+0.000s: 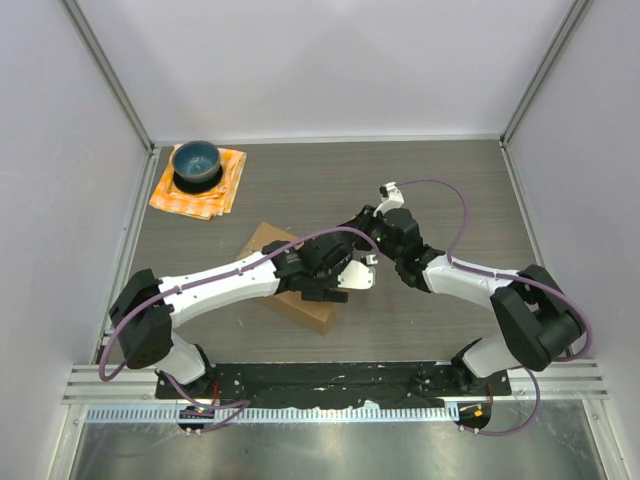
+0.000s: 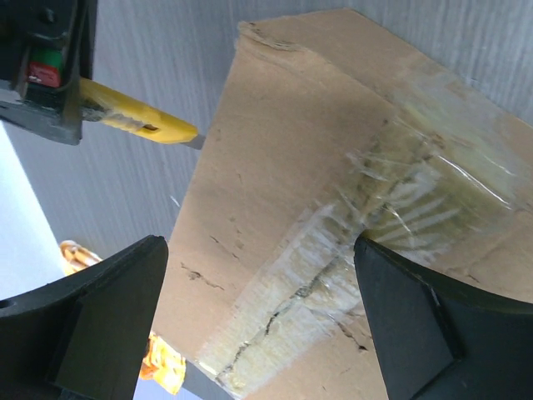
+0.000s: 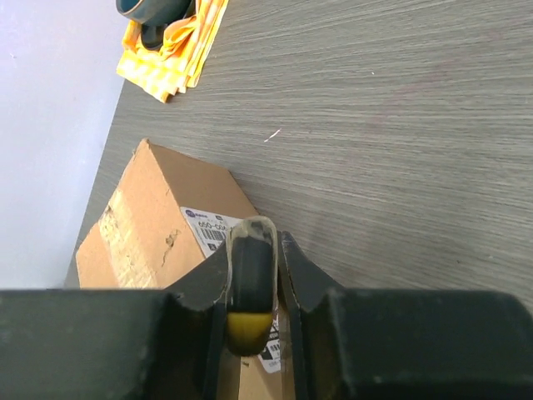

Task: Unpack the express box
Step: Adjust the express box at the center of the board.

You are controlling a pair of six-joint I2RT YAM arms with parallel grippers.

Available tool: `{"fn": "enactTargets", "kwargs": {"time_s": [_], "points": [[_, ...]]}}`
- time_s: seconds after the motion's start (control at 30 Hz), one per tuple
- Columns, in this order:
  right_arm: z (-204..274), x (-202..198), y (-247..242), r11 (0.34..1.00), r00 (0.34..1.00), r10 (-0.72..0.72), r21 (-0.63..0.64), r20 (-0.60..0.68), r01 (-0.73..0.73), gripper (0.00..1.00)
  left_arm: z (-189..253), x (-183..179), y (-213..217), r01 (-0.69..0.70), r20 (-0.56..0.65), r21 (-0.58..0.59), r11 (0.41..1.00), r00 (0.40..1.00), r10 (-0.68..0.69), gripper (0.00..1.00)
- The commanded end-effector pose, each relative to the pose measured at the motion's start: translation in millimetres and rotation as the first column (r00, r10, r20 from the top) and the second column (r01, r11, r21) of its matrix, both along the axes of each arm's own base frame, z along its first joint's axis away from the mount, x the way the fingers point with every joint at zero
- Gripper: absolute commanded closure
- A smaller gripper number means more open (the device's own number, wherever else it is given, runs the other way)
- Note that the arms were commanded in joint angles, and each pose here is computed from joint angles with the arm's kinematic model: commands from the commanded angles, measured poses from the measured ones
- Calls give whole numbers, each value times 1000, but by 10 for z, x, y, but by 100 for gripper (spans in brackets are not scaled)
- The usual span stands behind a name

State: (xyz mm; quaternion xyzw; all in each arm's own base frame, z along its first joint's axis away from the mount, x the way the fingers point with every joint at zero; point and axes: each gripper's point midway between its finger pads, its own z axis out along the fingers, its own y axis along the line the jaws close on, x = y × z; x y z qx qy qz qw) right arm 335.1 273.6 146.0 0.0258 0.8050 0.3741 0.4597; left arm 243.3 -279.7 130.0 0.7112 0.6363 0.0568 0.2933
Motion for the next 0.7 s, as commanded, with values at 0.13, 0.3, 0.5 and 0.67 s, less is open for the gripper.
{"fn": "enactTargets", "kwargs": {"time_s": [0.13,0.3,0.5,0.67], "points": [[141,10,249,988,996,83,129,13,-84,99,14,391,-55,-77,252,2,997,965,74,0],[47,-37,266,987,995,100,128,-16,-98,99,-32,425,-66,-70,297,21,997,953,60,0],[-32,-44,255,989,995,97,113,-32,-93,99,49,486,-51,-88,377,33,996,924,69,0],[-39,-32,237,992,995,93,88,-26,-91,99,324,549,-79,-126,408,-13,992,905,120,3]]}}
